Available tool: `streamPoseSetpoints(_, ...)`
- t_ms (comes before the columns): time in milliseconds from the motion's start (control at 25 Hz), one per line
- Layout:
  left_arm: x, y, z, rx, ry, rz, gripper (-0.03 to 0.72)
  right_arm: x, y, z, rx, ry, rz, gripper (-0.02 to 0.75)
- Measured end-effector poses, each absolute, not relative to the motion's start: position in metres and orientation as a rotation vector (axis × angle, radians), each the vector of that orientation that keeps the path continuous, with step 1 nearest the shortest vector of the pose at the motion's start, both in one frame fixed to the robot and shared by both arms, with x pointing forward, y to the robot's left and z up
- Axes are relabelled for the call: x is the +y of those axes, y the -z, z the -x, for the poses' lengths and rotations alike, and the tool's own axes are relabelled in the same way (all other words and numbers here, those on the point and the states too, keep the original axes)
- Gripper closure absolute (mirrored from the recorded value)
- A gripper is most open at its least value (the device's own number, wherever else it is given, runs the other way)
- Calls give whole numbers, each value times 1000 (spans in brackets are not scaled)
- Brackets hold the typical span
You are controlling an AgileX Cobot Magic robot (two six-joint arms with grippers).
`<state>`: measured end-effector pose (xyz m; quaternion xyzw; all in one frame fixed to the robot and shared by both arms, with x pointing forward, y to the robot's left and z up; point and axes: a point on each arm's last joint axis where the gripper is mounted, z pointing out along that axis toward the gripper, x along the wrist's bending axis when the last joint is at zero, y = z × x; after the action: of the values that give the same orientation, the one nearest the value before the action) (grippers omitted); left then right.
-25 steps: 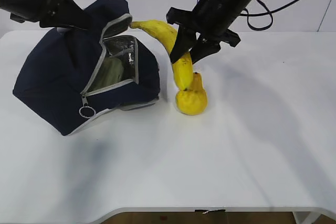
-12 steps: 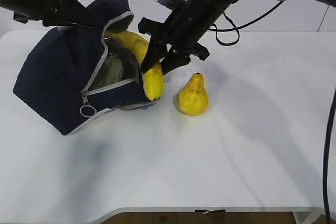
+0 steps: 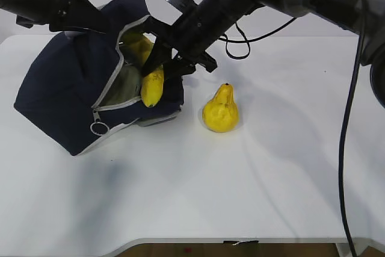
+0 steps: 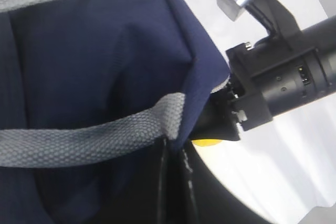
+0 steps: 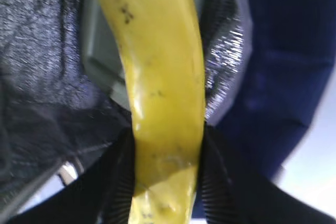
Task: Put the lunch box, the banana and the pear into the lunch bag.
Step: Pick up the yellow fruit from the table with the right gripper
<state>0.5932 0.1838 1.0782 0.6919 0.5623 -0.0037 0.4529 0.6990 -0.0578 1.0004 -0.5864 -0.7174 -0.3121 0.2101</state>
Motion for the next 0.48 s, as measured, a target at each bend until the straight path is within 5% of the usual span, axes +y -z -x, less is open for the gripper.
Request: streamPoseSetpoints(480,184,-1078,-593,1382,7,-1710,692,-49,-1008,-711,-1918,1084,1703,454)
